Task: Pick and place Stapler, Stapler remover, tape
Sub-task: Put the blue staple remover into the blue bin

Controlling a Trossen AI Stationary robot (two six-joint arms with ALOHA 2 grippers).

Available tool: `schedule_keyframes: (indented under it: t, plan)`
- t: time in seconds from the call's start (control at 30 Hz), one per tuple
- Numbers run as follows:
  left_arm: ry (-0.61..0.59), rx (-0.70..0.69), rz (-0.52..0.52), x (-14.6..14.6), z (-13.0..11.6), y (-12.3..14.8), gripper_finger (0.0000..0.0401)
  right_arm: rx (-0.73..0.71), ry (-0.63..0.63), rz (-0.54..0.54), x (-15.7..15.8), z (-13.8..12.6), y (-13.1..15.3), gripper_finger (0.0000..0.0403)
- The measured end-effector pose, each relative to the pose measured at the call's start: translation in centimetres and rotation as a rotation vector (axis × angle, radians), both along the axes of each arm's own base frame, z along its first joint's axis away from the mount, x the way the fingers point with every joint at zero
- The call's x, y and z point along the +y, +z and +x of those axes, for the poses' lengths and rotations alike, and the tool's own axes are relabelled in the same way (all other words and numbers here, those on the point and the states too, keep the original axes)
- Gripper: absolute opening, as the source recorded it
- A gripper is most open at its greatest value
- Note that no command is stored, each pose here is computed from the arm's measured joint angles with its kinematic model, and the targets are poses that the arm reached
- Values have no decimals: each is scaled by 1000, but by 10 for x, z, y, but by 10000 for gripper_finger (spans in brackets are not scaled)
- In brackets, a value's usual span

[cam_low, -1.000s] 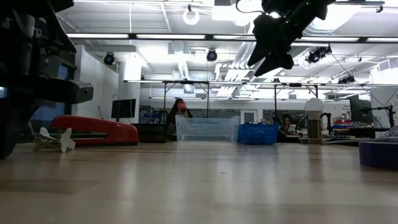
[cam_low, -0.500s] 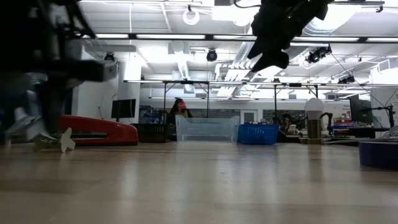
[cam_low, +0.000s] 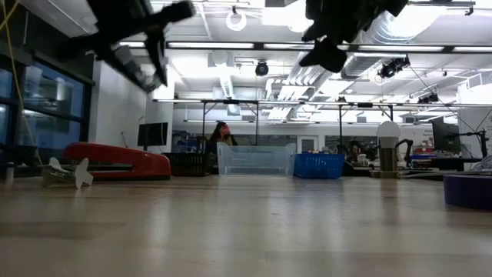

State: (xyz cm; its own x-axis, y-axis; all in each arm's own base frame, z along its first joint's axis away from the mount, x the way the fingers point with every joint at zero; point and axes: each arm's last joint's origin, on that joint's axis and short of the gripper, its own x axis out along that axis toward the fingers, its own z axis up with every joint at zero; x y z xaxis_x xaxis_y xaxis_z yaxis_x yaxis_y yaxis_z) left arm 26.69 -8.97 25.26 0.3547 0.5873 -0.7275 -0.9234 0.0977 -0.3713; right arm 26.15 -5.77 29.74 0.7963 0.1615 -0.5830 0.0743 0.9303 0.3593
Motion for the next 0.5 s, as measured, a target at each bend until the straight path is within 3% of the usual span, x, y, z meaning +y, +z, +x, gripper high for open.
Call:
schedule_keyframes:
  t: [0.33,0.5]
  plan:
    - [-156,-170,205,26,-1,53,122,-282,50,49,27,19,26,250]
    - [-236,-210,316,36,8,71,122,-383,14,36,37,24,35,250]
